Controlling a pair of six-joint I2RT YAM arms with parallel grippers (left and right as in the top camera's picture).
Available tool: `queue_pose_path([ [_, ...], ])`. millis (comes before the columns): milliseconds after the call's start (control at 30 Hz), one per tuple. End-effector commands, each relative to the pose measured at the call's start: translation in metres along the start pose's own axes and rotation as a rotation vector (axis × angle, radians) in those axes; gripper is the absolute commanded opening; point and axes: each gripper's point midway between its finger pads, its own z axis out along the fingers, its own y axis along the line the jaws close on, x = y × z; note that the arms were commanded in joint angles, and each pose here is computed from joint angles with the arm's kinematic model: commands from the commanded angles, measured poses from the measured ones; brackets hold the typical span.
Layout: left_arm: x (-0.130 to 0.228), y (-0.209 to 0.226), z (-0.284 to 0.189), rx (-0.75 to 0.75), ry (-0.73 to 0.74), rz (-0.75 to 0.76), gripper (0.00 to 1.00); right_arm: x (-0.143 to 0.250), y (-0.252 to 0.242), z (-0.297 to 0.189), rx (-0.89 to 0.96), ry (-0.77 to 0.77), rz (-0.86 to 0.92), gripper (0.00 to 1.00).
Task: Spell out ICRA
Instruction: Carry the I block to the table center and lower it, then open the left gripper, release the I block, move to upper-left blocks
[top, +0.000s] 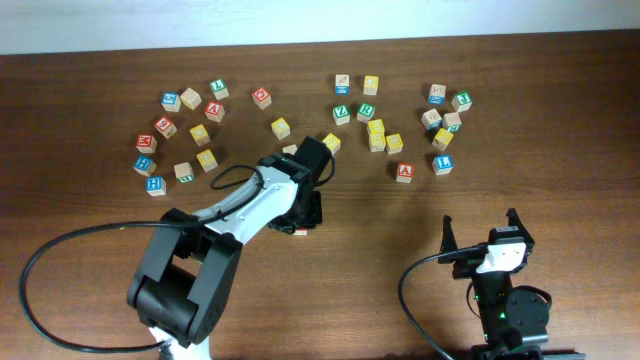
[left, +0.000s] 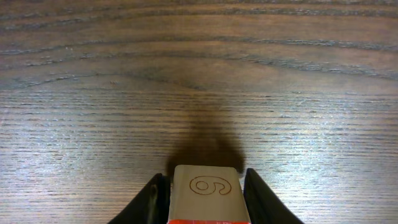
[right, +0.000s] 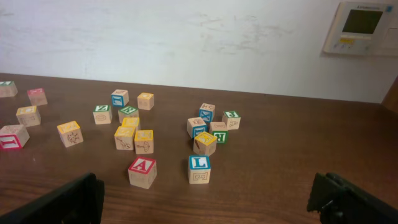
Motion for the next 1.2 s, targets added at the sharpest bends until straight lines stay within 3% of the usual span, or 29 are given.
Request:
queue_pose_path([
  [0,0.003,0.005,0.006,-0.008,0.019,0.004,0.43,0.003,-0.004,0.000,0.019,0.006,0.000,0.98],
  [100,0.003,0.005,0.005,-0.008,0.020,0.004,0.49,0.003,-0.004,0.000,0.019,0.006,0.000,0.98],
  [167,0.000,0.004,0.002,-0.007,0.018,0.002,0.58,0.003,-0.004,0.000,0.019,0.006,0.000,0.98],
  [267,-0.016,0.016,-0.022,-0.036,0.017,-0.037,0.61,0.003,-0.004,0.000,0.019,0.006,0.000,0.98],
  [533,-0.102,0.061,-0.141,0.004,-0.143,-0.145,0.65,0.003,-0.004,0.000,0.019,0.006,0.000,0.98],
  [567,-0.114,0.071,-0.154,0.015,-0.181,-0.173,0.71,0.003,-0.004,0.000,0.019,0.006,0.000,0.98],
  [600,-0.130,0.102,-0.169,0.017,-0.223,-0.253,0.87,0.003,-0.004,0.000,0.019,0.006,0.000,0.98],
  [700,-0.139,0.156,-0.170,-0.010,-0.238,-0.374,0.90,0.003,-0.004,0.000,0.019,0.006,0.000,0.98],
  [733,-0.139,0.173,-0.170,-0.018,-0.237,-0.414,1.00,0.003,-0.004,0.000,0.019,0.006,0.000,0.98],
  [867,-0.137,0.228,-0.161,-0.045,-0.216,-0.538,0.99,0.003,-0.004,0.000,0.019,0.006,0.000,0.98],
  [1000,-0.120,0.246,-0.145,-0.061,-0.147,-0.583,0.99,0.003,-0.004,0.000,0.019,0.006,0.000,0.98],
  [1167,-0.115,0.235,-0.129,-0.046,-0.111,-0.565,0.99,0.003,-0.004,0.000,0.019,0.006,0.000,0.98],
])
